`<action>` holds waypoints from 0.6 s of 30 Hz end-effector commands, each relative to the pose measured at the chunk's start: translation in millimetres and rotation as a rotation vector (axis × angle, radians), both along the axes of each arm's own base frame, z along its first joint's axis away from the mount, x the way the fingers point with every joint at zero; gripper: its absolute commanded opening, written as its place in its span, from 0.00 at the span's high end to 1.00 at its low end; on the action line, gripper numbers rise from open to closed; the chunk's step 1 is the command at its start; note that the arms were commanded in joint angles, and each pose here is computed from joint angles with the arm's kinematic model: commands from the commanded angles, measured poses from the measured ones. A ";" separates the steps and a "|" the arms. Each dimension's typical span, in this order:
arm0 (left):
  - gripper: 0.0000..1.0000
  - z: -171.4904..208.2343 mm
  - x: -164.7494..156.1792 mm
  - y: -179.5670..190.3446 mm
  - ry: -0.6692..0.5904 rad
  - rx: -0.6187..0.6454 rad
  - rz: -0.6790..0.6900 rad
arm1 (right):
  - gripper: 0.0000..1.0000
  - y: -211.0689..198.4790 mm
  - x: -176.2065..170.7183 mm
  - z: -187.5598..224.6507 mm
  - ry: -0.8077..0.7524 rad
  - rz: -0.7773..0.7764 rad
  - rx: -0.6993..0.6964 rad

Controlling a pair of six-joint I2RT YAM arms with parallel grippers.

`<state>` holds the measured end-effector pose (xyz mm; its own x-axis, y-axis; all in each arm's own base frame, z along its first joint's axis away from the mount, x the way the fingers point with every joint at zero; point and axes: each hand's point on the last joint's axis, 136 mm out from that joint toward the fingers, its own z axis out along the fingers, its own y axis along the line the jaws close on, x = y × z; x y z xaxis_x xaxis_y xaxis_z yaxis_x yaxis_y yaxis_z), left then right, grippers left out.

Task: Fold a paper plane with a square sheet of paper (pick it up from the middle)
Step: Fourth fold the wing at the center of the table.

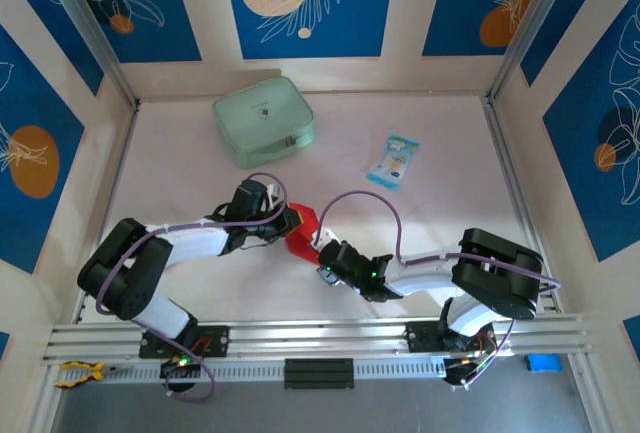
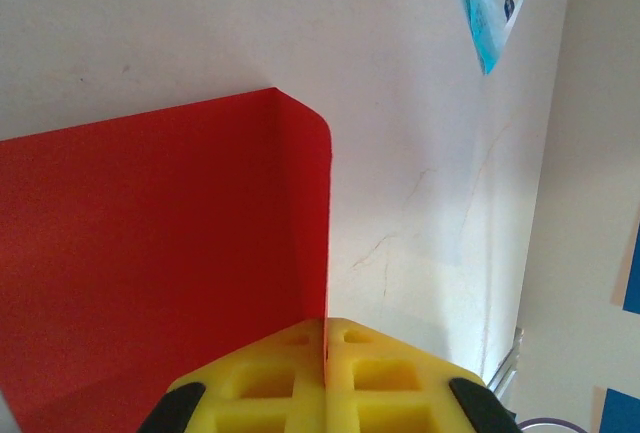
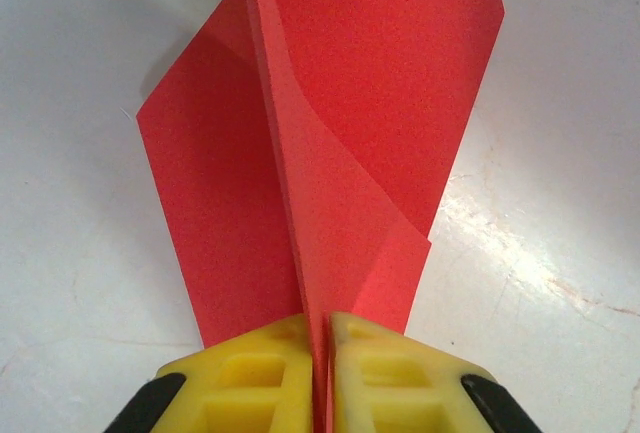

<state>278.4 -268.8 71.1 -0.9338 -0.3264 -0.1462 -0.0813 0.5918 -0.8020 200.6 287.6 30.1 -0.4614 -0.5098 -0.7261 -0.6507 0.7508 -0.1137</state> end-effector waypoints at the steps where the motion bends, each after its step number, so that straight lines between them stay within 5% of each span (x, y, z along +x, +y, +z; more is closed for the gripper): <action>1: 0.98 5.6 2.9 -4.5 -0.015 0.004 -0.015 | 0.88 1.9 0.5 4.2 0.013 -0.016 0.043; 3: 0.96 6.4 3.1 -4.5 -0.016 0.005 -0.015 | 0.88 1.7 0.8 4.2 0.017 -0.019 0.049; 10: 0.61 15.4 3.0 1.9 -0.046 0.033 -0.005 | 0.90 2.1 -2.1 -0.6 0.075 -0.029 0.083; 18: 0.51 21.8 0.4 11.3 -0.066 0.075 0.007 | 0.89 7.1 -6.0 -12.2 0.153 -0.047 0.119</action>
